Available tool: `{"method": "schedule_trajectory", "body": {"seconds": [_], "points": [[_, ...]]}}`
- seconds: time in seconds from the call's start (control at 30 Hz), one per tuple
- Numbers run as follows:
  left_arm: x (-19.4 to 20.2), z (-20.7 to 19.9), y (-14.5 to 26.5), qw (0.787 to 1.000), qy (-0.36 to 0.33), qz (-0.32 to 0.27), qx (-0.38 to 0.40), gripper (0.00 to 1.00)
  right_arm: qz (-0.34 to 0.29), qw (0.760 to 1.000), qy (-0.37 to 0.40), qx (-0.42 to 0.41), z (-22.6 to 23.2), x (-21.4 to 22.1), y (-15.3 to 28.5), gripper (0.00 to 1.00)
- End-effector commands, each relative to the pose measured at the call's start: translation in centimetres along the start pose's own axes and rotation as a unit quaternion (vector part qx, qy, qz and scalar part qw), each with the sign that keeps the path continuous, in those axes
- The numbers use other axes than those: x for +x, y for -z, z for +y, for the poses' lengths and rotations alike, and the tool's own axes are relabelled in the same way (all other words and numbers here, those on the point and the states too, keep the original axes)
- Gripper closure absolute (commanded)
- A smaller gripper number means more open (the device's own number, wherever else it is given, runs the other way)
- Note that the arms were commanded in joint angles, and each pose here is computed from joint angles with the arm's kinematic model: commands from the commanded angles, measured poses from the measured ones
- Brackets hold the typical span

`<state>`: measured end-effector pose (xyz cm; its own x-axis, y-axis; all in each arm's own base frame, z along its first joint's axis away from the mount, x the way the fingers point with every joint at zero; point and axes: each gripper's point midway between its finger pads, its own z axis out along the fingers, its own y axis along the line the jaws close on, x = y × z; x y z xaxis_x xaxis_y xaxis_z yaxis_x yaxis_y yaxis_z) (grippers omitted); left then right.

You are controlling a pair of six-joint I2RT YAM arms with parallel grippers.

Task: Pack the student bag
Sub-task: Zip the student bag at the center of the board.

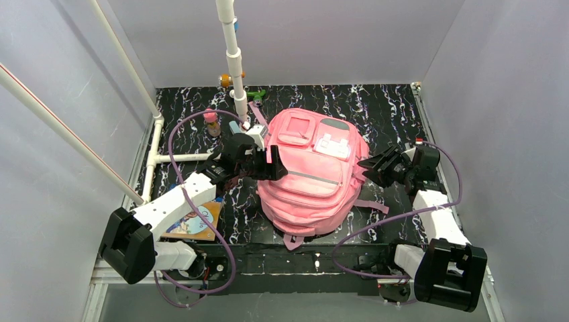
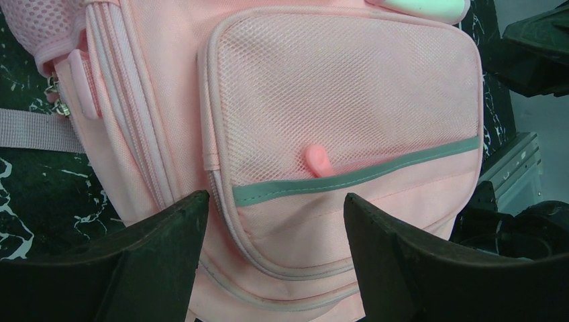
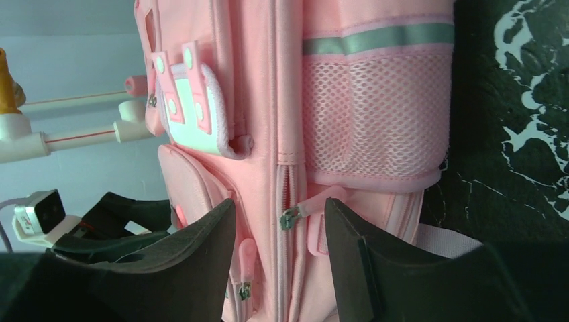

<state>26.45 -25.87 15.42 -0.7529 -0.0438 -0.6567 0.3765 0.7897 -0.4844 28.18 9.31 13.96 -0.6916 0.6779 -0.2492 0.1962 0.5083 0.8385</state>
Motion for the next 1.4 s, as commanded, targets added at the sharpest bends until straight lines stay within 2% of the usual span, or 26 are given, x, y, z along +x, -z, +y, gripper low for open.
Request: {"method": "schedule_trajectory", "body": {"seconds": [0.0,0.07,0.13,0.3,0.47,0.67,0.77,1.17,1.37], "points": [[0.7,0.6,1.0,1.0,-0.008,0.007,-0.019,0.28,0.011,0.998,-0.044,-0.044,0.3,0.2,-0.1,0.4],[0.7,0.5,0.9,1.0,-0.01,0.009,-0.016,0.29,0.007,0.999,-0.01,-0.05,0.3,0.0,-0.2,0.39],[0.8,0.5,0.8,1.0,-0.008,0.01,-0.015,0.29,0.002,1.0,0.012,-0.018,-0.8,-0.4,-0.2,0.33],[0.7,0.7,1.0,1.0,-0.004,0.006,-0.023,0.29,0.004,0.994,-0.08,-0.067,0.8,-0.2,-0.8,0.39],[0.2,1.2,1.5,0.999,-0.012,-0.008,-0.037,0.29,-0.007,0.992,-0.127,-0.005,-0.4,-0.1,-0.2,0.39],[0.6,0.7,1.2,1.0,0.003,-0.005,-0.022,0.29,0.009,0.979,-0.206,0.012,-2.0,1.6,-0.6,0.42],[0.7,0.8,1.1,1.0,0.006,-0.005,-0.022,0.29,0.006,0.972,-0.235,-0.005,-2.0,1.8,-0.8,0.5],[1.3,0.6,0.8,1.0,0.022,0.002,-0.014,0.3,0.009,0.959,-0.279,-0.041,-1.4,1.9,-1.9,0.62],[1.6,0.5,0.6,1.0,0.028,0.006,-0.01,0.3,-0.002,0.953,-0.299,-0.049,-1.0,1.3,-2.2,0.62]]}}
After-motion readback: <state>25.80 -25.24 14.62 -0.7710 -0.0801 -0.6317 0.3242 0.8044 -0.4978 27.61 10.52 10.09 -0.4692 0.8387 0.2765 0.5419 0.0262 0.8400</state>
